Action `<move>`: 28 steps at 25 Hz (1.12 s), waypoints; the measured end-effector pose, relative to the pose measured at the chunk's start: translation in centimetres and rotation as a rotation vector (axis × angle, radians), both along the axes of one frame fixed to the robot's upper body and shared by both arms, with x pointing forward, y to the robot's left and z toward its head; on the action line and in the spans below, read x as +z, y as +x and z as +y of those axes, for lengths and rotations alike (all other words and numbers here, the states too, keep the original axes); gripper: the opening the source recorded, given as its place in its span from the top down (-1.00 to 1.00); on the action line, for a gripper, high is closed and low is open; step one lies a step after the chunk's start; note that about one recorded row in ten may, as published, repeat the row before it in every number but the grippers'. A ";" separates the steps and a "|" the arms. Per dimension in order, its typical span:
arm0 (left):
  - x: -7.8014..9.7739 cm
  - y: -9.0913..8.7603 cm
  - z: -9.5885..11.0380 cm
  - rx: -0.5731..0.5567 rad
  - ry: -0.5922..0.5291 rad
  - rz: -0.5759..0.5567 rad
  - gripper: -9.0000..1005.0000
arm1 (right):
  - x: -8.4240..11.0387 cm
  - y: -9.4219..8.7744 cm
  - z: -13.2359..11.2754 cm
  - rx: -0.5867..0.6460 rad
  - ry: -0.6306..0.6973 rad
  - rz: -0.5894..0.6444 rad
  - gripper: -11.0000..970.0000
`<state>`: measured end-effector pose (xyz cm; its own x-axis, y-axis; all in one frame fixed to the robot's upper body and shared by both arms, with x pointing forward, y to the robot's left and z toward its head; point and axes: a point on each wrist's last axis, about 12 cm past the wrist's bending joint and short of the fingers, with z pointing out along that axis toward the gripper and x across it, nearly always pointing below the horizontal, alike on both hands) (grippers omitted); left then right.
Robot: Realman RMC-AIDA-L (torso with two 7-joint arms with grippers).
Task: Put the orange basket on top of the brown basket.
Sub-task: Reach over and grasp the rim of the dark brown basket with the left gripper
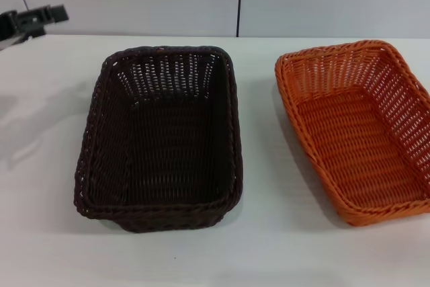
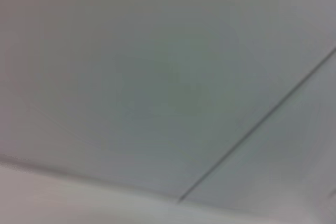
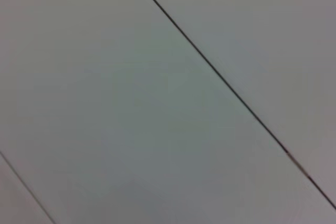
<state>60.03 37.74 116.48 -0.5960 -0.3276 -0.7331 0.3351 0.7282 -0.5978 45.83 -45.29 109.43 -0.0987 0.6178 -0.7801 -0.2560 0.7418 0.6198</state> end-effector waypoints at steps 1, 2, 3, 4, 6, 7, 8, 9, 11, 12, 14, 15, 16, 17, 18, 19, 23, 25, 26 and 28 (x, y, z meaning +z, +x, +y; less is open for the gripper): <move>0.5 -0.3 0.2 -0.007 0.028 0.029 -0.68 | -0.1 0.0 -0.1 -0.008 -0.004 0.006 -0.37; 1.3 -0.7 0.4 -0.026 0.088 0.081 -0.68 | -0.2 0.0 -0.2 -0.015 -0.008 0.013 -0.37; 1.3 -0.7 0.4 -0.026 0.088 0.081 -0.68 | -0.3 0.0 -0.2 -0.022 -0.013 0.021 -0.37; 1.6 -1.0 0.4 -0.039 0.127 0.113 -0.68 | -0.5 0.0 -0.2 -0.028 -0.018 0.028 -0.37; 1.9 -1.3 0.2 -0.063 0.189 0.178 -0.68 | -0.8 -0.1 -0.2 -0.038 -0.023 0.039 -0.37; 2.1 -1.3 -0.6 -0.097 0.253 0.236 -0.68 | -1.1 -0.1 -0.2 -0.042 -0.022 0.045 -0.37; 2.1 -1.3 -0.6 -0.097 0.253 0.236 -0.68 | -1.3 0.0 -0.1 -0.047 -0.021 0.050 -0.37; 2.1 -1.2 -1.3 -0.115 0.283 0.259 -0.68 | -1.4 0.0 -0.1 -0.050 -0.022 0.053 -0.37; 2.0 -1.1 -2.5 -0.141 0.335 0.300 -0.68 | -1.5 0.1 -0.1 -0.054 -0.025 0.057 -0.37; 1.8 -1.0 -3.2 -0.145 0.366 0.320 -0.68 | -1.5 0.2 -0.1 -0.056 -0.035 0.056 -0.37; 1.6 -0.8 -4.1 -0.138 0.412 0.344 -0.68 | -1.5 0.2 0.0 -0.056 -0.039 0.055 -0.37; 1.4 -0.7 -4.6 -0.134 0.432 0.353 -0.68 | -1.5 0.2 0.0 -0.056 -0.042 0.055 -0.37; 1.4 -0.7 -4.6 -0.134 0.432 0.353 -0.68 | -1.5 0.2 0.0 -0.057 -0.043 0.055 -0.37; 1.4 -0.7 -4.6 -0.134 0.432 0.353 -0.68 | -1.6 0.3 0.0 -0.057 -0.043 0.056 -0.37; 1.2 -0.5 -5.3 -0.127 0.461 0.367 -0.68 | -1.6 0.2 0.0 -0.059 -0.044 0.058 -0.37; 1.2 -0.3 -5.6 -0.128 0.469 0.370 -0.68 | -1.7 0.2 0.0 -0.062 -0.044 0.060 -0.37; 1.1 -0.3 -5.8 -0.131 0.475 0.376 -0.68 | -1.8 0.0 -0.2 -0.071 -0.045 0.068 -0.37; 0.8 -0.3 -6.3 -0.139 0.475 0.388 -0.68 | -1.9 0.0 -0.2 -0.075 -0.046 0.071 -0.37; 0.8 -0.3 -6.3 -0.139 0.475 0.388 -0.68 | -1.9 -0.1 -0.3 -0.077 -0.046 0.073 -0.37; 0.8 -0.3 -6.3 -0.139 0.475 0.388 -0.68 | -1.9 -0.1 -0.3 -0.079 -0.049 0.075 -0.37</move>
<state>59.74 31.41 117.27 -0.8616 0.0805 -0.5012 0.2692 0.9096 -0.3166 45.77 -45.55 107.49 -0.1108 0.5870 -0.8020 -0.1501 0.7878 0.5974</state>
